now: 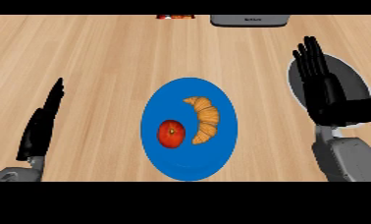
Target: Pick the croissant from the plate and place it in the pan
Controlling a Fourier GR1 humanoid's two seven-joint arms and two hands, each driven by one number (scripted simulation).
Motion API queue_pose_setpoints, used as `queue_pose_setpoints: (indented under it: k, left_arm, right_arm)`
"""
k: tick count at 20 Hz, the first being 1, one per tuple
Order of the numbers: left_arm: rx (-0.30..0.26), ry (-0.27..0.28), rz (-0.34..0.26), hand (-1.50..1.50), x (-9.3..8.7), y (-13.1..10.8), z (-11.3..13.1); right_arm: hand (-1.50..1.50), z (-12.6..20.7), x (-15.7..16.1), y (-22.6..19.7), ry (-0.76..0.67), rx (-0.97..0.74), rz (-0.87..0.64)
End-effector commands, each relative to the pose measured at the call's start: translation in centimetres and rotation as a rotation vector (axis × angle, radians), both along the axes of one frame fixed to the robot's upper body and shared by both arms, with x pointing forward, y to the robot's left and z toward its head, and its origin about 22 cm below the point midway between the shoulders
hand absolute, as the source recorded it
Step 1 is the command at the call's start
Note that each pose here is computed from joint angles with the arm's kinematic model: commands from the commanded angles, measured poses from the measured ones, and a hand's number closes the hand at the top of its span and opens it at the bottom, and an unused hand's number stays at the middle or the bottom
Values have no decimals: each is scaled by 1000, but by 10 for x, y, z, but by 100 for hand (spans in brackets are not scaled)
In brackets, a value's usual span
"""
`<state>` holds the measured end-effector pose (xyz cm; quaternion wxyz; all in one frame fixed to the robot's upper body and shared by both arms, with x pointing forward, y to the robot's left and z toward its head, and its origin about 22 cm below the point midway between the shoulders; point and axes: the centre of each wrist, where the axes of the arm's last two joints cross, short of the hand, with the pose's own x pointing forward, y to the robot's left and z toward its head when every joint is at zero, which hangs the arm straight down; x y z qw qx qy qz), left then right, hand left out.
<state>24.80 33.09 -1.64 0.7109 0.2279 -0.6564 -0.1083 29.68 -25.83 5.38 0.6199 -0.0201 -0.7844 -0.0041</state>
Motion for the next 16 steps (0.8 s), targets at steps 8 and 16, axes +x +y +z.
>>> queue_pose_setpoints:
  k: [8,16]
  left_arm:
    - [-419,-54,-132,0,46,-73,57]
    - [-447,-57,-81,0,52,-62,83]
  right_arm:
    - [150,63,46,52,-62,-362,504]
    - [-150,63,32,-26,-204,-639,503]
